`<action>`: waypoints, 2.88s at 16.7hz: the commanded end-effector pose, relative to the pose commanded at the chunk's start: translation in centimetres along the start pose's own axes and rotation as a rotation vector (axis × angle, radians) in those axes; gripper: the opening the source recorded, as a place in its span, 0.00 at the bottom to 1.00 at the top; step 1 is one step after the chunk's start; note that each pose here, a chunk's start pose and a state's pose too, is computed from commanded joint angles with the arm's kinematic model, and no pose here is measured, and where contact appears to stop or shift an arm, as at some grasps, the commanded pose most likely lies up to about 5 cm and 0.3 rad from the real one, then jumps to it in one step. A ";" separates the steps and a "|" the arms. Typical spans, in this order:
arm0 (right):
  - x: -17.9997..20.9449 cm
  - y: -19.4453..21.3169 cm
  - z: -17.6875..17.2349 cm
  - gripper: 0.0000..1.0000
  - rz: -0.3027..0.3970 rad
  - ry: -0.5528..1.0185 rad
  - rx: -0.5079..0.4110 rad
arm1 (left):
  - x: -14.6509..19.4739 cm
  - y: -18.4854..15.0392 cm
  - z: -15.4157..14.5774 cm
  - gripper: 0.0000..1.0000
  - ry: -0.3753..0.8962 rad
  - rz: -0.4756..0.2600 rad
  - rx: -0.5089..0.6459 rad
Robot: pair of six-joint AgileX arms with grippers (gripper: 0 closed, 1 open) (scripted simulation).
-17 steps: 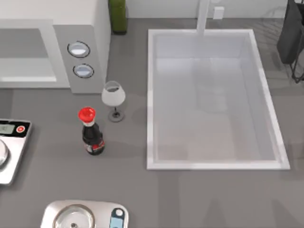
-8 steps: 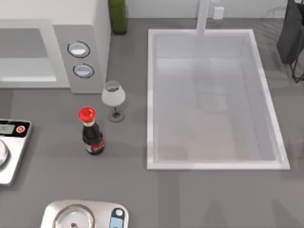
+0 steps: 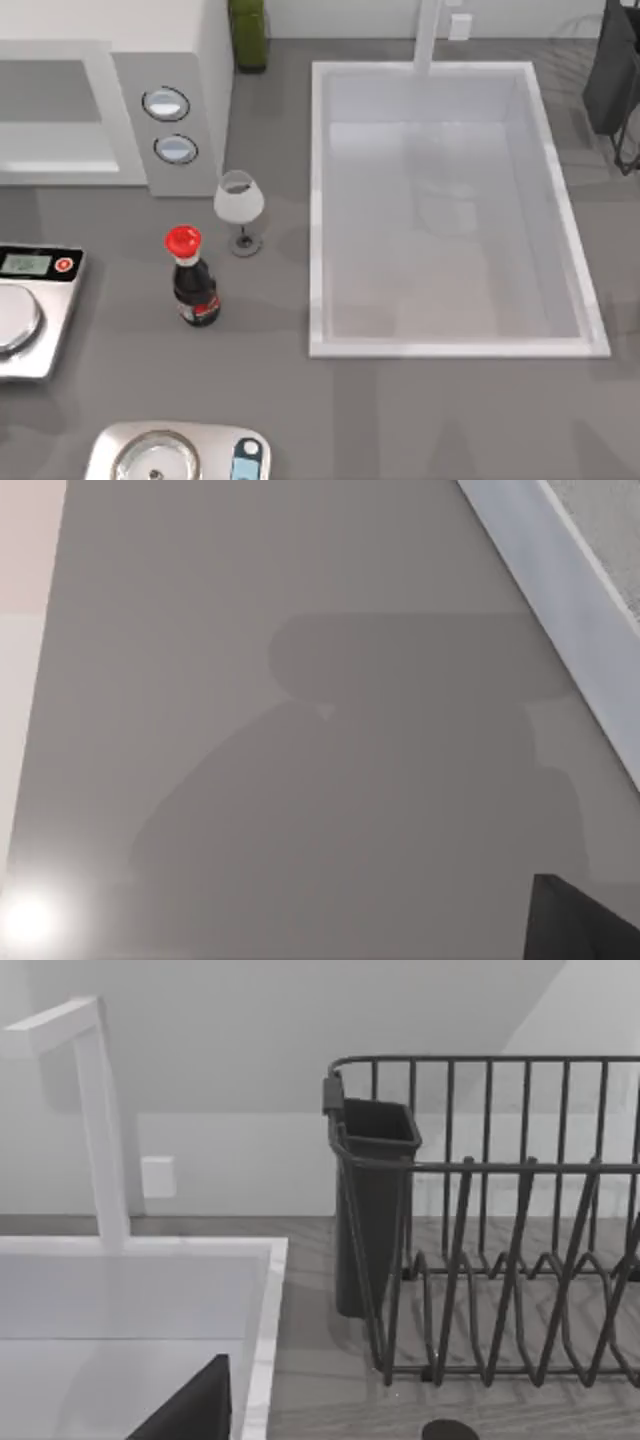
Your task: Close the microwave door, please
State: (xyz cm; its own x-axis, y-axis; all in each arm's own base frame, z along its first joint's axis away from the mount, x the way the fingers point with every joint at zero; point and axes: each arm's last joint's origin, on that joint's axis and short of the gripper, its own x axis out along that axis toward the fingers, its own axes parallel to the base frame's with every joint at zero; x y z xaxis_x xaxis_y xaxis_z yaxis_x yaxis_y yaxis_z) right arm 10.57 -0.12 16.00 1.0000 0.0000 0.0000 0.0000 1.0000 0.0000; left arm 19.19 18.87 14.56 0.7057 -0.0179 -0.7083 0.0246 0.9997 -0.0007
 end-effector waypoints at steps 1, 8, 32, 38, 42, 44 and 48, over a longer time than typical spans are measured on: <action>0.0 0.0 0.0 1.00 0.000 0.000 0.000 | 0.0 -0.5 0.0 0.00 -0.002 0.001 0.001; 0.0 0.0 0.0 1.00 0.000 0.000 0.000 | 0.1 -1.8 0.1 0.00 0.005 0.003 -0.007; 0.0 0.0 0.0 1.00 0.000 0.000 0.000 | -0.1 -19.1 1.4 0.00 -0.025 0.030 0.012; 0.0 0.0 0.0 1.00 0.000 0.000 0.000 | -0.3 -19.8 1.3 0.00 -0.035 0.037 0.000; 0.0 0.0 0.0 1.00 0.000 0.000 0.000 | 0.4 -19.8 2.7 0.00 -0.043 0.037 -0.001; 0.0 0.0 0.0 1.00 0.000 0.000 0.000 | 1.7 -19.8 3.9 0.00 -0.036 0.037 0.000; 0.0 0.0 0.0 1.00 0.000 0.000 0.000 | 5.3 -19.8 6.3 0.00 -0.021 0.037 0.000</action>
State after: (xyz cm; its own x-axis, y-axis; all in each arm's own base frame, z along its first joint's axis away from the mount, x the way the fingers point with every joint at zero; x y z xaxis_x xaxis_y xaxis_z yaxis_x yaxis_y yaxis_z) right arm 10.57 -0.12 16.00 1.0000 0.0000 0.0000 0.0000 1.0000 0.0000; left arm 26.92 -1.12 15.24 0.7208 0.0192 -0.6929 -0.0019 0.9997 0.0257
